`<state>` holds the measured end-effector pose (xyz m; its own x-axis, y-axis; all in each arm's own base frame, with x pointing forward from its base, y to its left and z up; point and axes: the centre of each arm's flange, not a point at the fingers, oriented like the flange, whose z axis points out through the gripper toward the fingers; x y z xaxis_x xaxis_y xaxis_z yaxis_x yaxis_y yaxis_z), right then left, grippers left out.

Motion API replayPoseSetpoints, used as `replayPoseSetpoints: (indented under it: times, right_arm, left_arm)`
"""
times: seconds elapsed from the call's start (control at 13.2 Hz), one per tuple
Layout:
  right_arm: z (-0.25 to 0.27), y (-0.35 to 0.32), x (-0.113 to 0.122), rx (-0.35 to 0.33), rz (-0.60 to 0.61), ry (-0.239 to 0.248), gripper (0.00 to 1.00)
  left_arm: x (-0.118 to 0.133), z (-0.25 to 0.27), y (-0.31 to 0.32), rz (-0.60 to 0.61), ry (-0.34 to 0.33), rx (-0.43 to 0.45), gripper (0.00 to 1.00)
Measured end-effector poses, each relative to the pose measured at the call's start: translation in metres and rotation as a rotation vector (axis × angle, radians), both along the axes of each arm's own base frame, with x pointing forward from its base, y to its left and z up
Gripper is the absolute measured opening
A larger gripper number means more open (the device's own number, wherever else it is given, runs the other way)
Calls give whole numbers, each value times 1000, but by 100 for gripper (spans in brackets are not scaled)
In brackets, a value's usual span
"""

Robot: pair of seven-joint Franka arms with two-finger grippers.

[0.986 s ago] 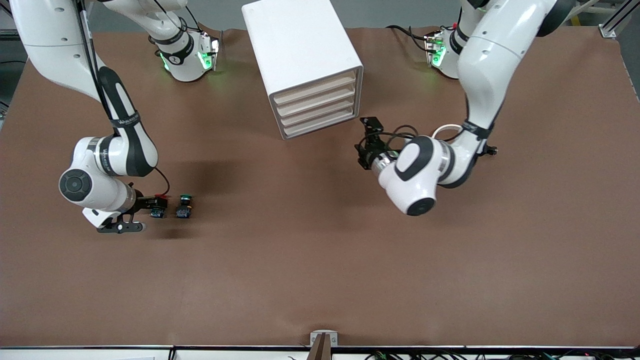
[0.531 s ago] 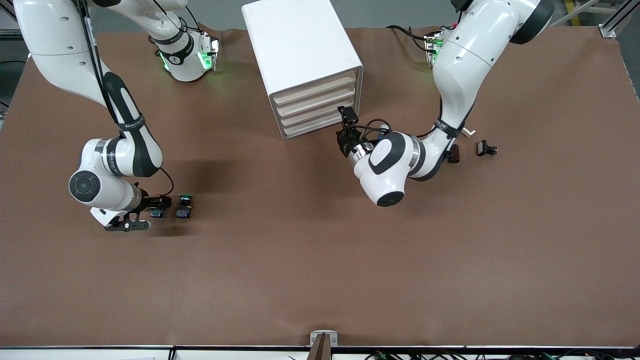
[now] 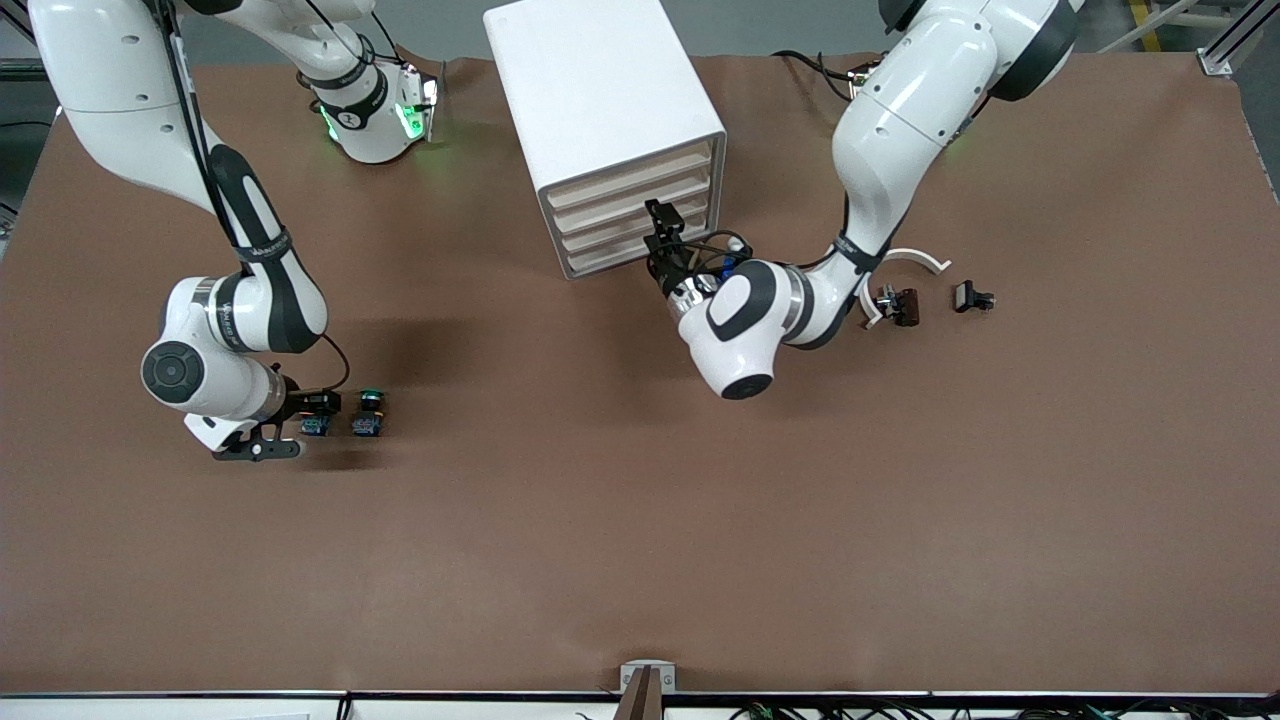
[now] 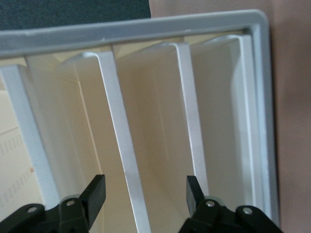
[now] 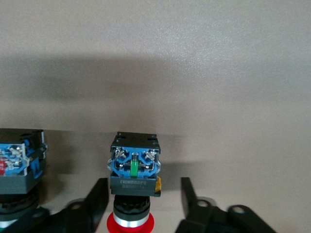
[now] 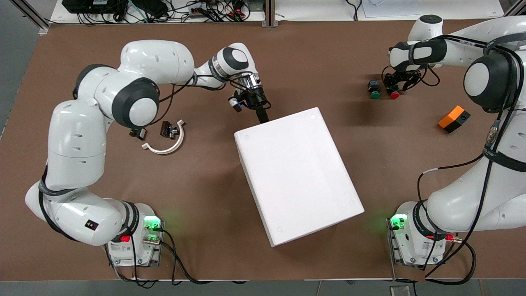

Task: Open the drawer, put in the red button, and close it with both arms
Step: 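Pull the drawer open with the left gripper while the right gripper lifts the button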

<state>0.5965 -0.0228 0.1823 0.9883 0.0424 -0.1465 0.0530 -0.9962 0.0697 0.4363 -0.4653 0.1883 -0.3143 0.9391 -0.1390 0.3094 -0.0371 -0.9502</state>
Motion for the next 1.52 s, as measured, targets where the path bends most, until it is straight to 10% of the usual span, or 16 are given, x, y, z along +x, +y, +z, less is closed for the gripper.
replayPoseSetpoints:
  times: [0.38, 0.68, 1.06, 1.52]
  right_arm:
    - [0, 0, 0, 5, 36, 2, 41]
    - [0, 2, 0, 7, 46, 2, 41]
    - [6, 4, 4, 7, 49, -2, 41]
    - [97, 18, 13, 4, 48, 125, 41]
  left_arm:
    - [-8, -2, -7, 0, 25, 53, 58]
    - [-14, -2, -11, -9, 51, 54, 17]
    - [1, -1, -1, 24, 50, 77, 15]
    - [94, 15, 77, 213, -19, 68, 14]
